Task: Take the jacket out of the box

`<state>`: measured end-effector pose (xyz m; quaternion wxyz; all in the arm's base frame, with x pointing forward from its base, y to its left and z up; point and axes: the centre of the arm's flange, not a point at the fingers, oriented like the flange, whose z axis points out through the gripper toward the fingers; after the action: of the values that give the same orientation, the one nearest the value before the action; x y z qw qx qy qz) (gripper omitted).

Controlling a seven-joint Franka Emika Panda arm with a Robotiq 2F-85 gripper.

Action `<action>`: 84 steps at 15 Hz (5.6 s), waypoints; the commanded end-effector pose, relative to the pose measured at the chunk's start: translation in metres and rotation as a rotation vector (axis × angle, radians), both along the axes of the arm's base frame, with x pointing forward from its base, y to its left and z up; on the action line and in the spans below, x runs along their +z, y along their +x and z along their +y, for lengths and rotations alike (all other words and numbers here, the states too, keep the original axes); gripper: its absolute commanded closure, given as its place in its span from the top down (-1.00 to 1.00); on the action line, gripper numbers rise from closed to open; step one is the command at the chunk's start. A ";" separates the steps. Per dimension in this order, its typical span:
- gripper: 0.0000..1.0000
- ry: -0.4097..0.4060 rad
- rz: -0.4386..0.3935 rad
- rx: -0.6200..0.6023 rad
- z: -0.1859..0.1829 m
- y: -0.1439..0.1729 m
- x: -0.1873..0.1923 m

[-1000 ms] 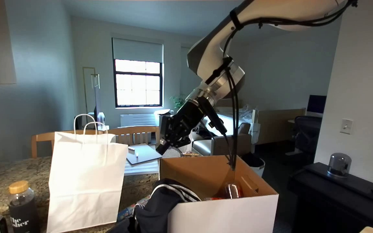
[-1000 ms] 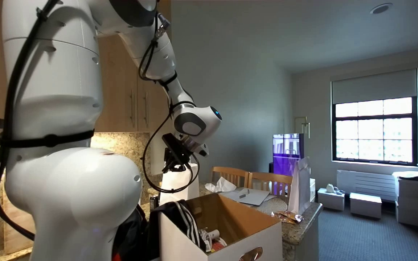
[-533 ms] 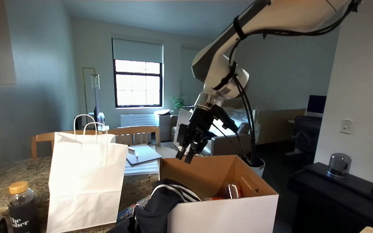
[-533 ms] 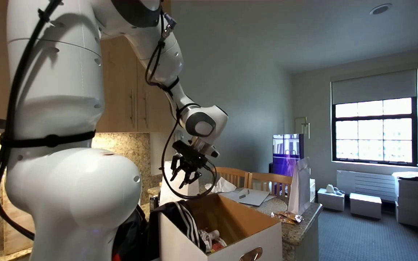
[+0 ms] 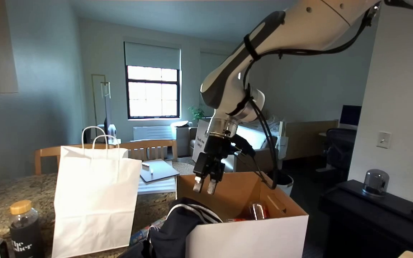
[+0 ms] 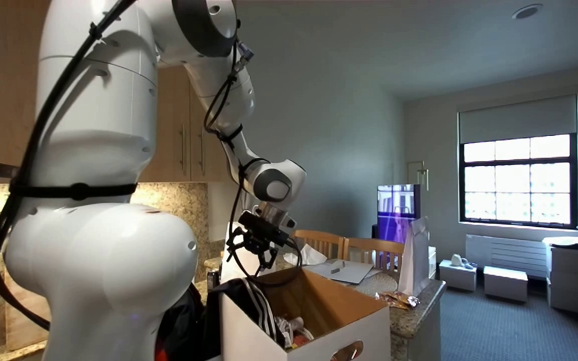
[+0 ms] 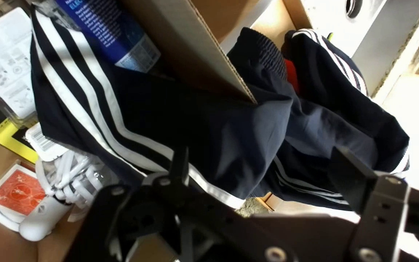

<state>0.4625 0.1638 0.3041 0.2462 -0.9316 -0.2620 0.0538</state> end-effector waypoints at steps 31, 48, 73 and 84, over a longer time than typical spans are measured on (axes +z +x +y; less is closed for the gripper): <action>-0.90 0.494 0.272 -0.144 0.012 0.041 -0.069; -0.84 0.651 0.392 0.285 0.245 -0.005 -0.001; 0.97 0.537 0.292 0.271 0.337 -0.022 -0.043; 1.00 0.378 0.599 0.219 0.345 -0.049 -0.106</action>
<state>0.4078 0.5092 0.1874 0.4913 -0.7678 -0.2861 0.2954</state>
